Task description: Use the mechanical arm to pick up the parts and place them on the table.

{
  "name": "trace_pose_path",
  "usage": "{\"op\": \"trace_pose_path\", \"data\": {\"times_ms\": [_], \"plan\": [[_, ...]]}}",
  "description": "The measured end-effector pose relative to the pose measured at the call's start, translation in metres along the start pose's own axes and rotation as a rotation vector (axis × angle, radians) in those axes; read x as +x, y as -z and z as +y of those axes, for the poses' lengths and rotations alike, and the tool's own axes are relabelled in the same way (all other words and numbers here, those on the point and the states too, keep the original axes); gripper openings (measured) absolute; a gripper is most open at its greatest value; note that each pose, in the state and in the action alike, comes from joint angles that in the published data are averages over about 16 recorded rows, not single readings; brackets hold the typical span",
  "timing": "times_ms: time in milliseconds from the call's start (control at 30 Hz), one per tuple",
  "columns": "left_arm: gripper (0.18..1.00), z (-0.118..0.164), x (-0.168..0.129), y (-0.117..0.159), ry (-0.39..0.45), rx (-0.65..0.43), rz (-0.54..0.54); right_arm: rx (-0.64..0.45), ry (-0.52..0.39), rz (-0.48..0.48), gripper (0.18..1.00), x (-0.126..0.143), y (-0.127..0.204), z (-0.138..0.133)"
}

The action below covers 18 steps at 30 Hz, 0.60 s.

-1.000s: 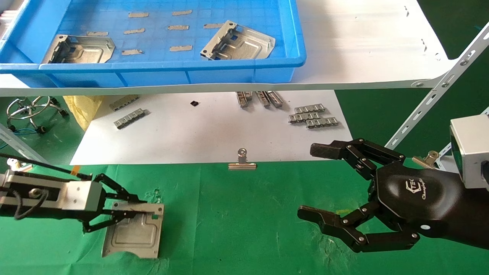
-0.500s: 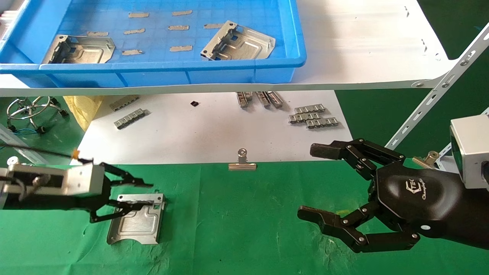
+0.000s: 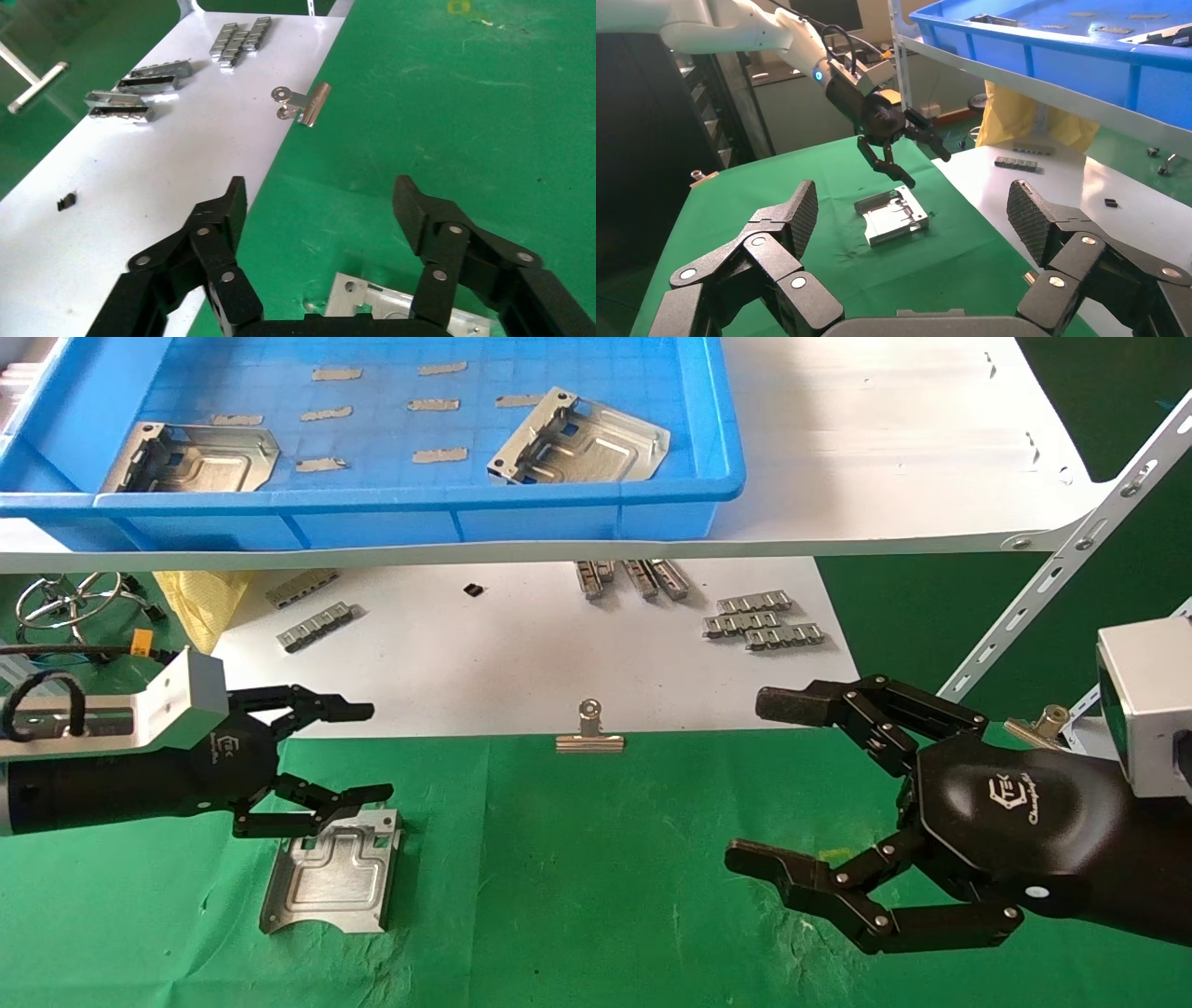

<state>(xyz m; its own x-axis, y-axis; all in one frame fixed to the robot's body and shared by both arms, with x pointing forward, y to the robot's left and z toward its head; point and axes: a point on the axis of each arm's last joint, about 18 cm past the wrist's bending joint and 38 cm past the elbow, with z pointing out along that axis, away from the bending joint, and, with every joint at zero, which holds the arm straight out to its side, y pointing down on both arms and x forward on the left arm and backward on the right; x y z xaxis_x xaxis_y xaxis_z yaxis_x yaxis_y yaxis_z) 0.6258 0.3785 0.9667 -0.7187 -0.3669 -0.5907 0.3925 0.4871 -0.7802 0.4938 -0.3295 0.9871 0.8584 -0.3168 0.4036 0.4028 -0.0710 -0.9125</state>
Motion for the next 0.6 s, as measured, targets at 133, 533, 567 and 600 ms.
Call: {"op": "trace_pose_path", "data": {"times_ms": [133,533,567,600], "plan": [[0.744,-0.002,0.002,-0.002,0.0,0.013,0.006,0.0,0.0,0.0,1.001,0.0,0.0,0.0],[0.937,-0.014,0.016,-0.01,0.036,0.108,0.041,0.0,0.0,0.0,1.001,0.0,0.0,0.0],[0.948,-0.015,0.018,-0.011,0.04,0.118,0.044,0.0,0.0,0.0,1.001,0.0,0.0,0.0],[0.958,-0.017,0.019,-0.011,0.044,0.127,0.048,0.0,0.0,0.0,1.001,0.0,0.0,0.0]]}}
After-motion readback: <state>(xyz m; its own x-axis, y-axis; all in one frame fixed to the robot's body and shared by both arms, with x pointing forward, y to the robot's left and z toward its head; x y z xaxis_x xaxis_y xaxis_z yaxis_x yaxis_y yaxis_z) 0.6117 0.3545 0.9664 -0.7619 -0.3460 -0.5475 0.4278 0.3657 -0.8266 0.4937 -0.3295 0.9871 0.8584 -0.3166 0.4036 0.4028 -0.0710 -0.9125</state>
